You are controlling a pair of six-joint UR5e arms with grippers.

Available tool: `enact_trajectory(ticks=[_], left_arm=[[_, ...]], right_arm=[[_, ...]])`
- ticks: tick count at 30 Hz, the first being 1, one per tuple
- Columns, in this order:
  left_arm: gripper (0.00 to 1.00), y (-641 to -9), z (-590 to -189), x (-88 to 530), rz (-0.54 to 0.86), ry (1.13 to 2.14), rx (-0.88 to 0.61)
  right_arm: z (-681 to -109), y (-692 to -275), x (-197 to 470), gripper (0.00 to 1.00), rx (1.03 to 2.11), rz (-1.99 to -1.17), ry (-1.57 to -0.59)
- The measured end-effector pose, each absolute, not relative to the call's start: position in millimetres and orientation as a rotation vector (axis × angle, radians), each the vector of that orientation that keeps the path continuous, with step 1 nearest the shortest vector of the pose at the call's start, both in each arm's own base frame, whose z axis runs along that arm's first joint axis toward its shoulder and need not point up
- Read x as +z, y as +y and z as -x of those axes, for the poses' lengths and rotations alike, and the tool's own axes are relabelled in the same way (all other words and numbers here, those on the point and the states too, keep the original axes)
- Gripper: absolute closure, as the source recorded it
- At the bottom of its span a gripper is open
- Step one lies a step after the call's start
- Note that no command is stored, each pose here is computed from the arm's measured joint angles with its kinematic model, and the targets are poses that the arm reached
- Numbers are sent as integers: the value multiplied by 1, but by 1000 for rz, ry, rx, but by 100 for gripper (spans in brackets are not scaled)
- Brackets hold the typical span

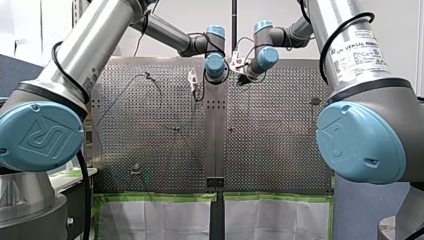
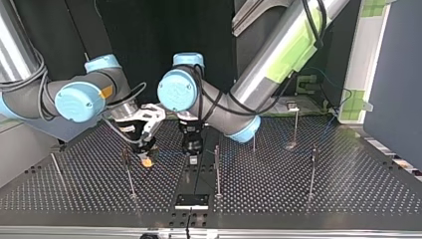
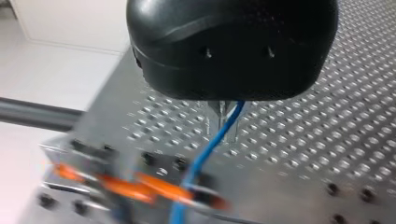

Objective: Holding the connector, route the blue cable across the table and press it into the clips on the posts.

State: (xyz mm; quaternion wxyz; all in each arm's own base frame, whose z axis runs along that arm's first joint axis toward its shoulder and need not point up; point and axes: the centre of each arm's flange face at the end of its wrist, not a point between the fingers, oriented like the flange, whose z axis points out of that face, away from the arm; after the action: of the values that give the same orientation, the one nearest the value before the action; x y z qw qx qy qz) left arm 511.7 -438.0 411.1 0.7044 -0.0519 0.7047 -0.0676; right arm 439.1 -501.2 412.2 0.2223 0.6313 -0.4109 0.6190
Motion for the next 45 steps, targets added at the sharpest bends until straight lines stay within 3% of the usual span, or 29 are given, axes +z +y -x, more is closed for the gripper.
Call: enact_trajectory(ticks=[26, 45], left_arm=[[100, -420, -490, 325, 123, 1568, -164], [100, -412, -472, 221, 7, 1623, -240]], right_arm=[[-435, -479, 355, 100, 1610, -1857, -1189], [-425, -457, 286, 100, 1571, -1897, -1217]])
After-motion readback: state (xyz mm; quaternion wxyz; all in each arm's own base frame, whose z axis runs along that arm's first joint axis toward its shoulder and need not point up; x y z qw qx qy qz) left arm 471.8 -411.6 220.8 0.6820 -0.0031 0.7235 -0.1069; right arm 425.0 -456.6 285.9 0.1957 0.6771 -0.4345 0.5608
